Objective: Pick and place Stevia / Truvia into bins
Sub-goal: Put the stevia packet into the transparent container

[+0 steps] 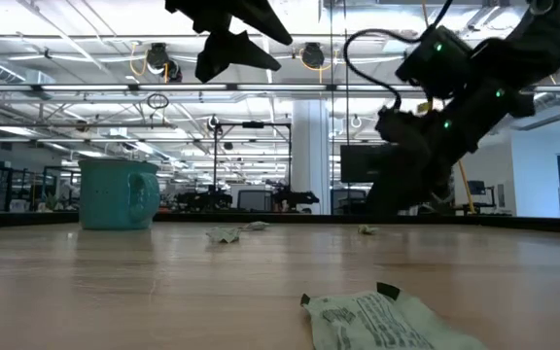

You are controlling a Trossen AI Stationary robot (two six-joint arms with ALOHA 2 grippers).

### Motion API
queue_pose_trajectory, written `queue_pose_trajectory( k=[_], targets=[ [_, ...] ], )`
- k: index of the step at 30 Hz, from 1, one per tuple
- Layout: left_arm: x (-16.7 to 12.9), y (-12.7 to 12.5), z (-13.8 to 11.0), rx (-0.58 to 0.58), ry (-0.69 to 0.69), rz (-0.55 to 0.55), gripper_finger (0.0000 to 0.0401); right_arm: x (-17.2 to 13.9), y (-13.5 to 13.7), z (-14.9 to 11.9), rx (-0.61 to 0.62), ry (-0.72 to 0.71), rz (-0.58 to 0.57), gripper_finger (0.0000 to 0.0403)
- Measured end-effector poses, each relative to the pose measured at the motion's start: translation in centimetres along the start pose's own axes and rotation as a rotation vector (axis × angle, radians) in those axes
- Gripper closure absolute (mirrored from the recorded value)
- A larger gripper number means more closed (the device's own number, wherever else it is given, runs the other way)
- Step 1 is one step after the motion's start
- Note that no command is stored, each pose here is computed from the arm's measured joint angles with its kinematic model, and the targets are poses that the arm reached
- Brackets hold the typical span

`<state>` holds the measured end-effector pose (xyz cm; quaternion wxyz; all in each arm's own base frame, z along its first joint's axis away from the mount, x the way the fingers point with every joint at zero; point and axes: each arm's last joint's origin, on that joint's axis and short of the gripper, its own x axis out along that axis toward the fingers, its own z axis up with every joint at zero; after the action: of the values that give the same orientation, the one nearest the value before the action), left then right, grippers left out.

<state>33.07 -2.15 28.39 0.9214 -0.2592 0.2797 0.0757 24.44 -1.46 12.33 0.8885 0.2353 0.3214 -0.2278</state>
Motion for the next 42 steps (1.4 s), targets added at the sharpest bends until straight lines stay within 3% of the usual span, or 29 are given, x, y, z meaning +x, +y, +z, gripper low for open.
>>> queue_pose_trajectory(
  k=[6,14,18,22,28,35,42],
  targets=[
    [0.0,0.1,0.0,-0.001,-0.001,0.003,0.0229,1.7,-0.7,-1.4,-0.016,-0.026,-0.176,0.0196],
    [0.0,0.1,0.0,-0.001,0.001,0.005,0.0229,2.3,-0.9,-1.7,-0.013,-0.028,-0.216,0.0215],
    [0.0,0.1,0.0,-0.001,0.001,0.005,0.0229,2.2,-0.9,-1.7,-0.012,-0.026,-0.217,0.0248],
    [0.0,0.1,0.0,0.004,0.002,0.005,0.0229,2.2,-0.8,-1.6,-0.006,-0.034,-0.207,0.0306],
    [0.0,0.1,0.0,0.006,0.002,0.005,0.0229,2.3,-0.3,-1.4,0.030,-0.036,-0.111,0.0394],
    [0.0,0.1,0.0,0.011,0.002,0.006,0.0229,1.6,0.7,-0.7,0.045,-0.035,0.039,0.0401],
    [0.1,0.1,-0.1,0.014,0.005,0.008,0.0229,-2.9,2.8,1.6,0.017,-0.135,0.243,0.0402]
  ],
)
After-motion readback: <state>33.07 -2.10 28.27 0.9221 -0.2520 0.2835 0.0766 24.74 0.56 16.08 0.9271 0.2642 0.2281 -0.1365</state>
